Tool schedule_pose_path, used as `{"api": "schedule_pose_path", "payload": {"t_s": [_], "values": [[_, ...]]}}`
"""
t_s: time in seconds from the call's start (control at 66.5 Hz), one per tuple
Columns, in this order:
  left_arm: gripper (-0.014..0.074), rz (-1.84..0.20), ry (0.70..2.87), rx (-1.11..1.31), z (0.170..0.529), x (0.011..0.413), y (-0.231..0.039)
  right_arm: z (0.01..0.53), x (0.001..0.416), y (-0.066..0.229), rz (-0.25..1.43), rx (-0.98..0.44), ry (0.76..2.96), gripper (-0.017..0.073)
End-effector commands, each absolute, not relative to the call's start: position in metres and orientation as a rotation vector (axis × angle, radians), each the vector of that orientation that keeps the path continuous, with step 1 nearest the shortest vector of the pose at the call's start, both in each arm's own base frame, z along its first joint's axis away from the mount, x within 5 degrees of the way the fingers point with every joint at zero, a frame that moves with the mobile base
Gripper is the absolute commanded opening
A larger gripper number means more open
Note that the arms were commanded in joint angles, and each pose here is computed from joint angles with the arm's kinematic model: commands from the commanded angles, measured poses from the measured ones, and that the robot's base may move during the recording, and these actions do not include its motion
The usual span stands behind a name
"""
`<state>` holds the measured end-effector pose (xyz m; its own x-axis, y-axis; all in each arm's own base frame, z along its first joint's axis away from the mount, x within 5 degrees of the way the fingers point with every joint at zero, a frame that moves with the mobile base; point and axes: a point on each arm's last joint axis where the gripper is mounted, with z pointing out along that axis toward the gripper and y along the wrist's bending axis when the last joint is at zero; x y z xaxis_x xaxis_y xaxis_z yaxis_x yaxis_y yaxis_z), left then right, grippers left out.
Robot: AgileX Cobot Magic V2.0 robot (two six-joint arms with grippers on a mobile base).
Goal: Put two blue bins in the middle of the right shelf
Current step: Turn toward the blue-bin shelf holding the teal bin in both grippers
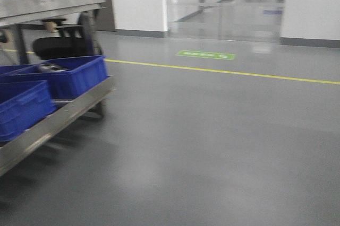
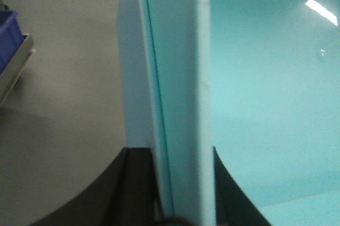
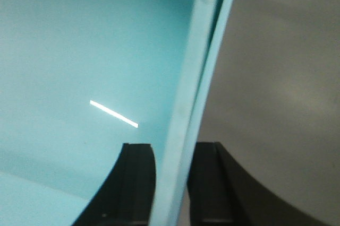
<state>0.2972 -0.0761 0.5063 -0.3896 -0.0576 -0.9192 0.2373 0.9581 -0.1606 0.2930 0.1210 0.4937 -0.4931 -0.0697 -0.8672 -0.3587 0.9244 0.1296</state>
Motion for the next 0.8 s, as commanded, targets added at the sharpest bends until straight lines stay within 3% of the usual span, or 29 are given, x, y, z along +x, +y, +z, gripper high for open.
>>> {"api": "schedule_pose_path", "payload": {"t_s": [0.0, 0.782], "values": [[-0.0111, -0.407, 1.749, 0.088, 0.535, 0.2867, -0.0771, 0.5023, 0.2914, 0.117, 0.351, -0.295, 2.016, -0.0154], [-0.0111, -0.407, 1.749, 0.088, 0.535, 0.2867, -0.0771, 0.5023, 0.2914, 0.117, 0.351, -0.295, 2.016, -0.0154]]}}
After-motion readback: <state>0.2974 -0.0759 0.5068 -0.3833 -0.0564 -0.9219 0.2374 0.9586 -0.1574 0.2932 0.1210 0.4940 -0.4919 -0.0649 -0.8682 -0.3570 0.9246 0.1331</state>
